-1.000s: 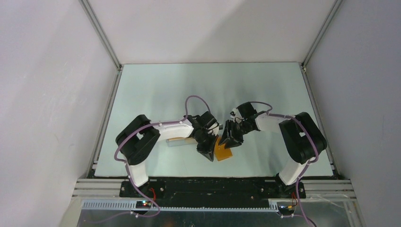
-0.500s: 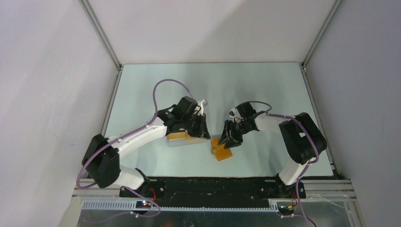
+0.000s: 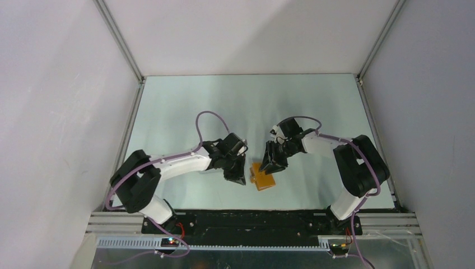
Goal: Put the credit cards into the card holder
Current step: Close the card holder at the center of the board.
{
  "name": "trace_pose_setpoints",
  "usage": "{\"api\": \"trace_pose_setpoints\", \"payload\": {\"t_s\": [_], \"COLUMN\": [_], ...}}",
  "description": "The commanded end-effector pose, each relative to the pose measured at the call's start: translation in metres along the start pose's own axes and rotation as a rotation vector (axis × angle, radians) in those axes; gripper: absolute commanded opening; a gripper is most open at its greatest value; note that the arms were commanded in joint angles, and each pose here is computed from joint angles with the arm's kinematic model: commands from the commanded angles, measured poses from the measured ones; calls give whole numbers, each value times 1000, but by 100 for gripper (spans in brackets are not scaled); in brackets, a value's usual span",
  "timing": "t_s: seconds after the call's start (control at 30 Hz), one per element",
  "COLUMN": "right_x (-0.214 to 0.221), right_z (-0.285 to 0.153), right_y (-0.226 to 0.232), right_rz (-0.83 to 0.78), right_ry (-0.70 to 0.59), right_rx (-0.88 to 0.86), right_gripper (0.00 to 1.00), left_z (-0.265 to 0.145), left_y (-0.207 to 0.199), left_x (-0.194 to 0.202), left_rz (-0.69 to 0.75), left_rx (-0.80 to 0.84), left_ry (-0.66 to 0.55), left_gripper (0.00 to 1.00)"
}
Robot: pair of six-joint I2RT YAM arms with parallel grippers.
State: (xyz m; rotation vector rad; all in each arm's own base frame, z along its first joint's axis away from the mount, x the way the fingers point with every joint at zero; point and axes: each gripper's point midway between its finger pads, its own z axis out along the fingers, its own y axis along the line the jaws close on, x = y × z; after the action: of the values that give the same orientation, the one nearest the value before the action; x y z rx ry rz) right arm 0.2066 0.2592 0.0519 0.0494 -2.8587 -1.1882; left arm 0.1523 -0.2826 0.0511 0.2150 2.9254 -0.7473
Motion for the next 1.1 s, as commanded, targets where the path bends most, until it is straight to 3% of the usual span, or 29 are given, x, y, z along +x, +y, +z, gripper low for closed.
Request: {"api": "trace_pose_setpoints", "payload": {"t_s": [0.0,0.13,0.47,0.7,1.07], "right_x": [2,4,11,15,14], "right_z": [0,11,26,28,20], "right_y": [3,-7,-14,-11,-5], "right_rz": [-34,-33,-16,1,5], "right_ry": [24,45,85,97,83], "right_rx": [6,32,43,-11,-52], "right_gripper": [41,36,35,27,31], "left_z": [2,11,31,37,41], "left_y": [-23,-25,-20,-29,-30], "left_x": [-26,-29,-23,-28,-31], "left_rz": [-8,-8,-26,-26,-56], "left_rx": [25,15,-32,-33,-40], "left_ry": [-71,-57,-19,-35,-46], "left_gripper": [0,0,0,0,0]}}
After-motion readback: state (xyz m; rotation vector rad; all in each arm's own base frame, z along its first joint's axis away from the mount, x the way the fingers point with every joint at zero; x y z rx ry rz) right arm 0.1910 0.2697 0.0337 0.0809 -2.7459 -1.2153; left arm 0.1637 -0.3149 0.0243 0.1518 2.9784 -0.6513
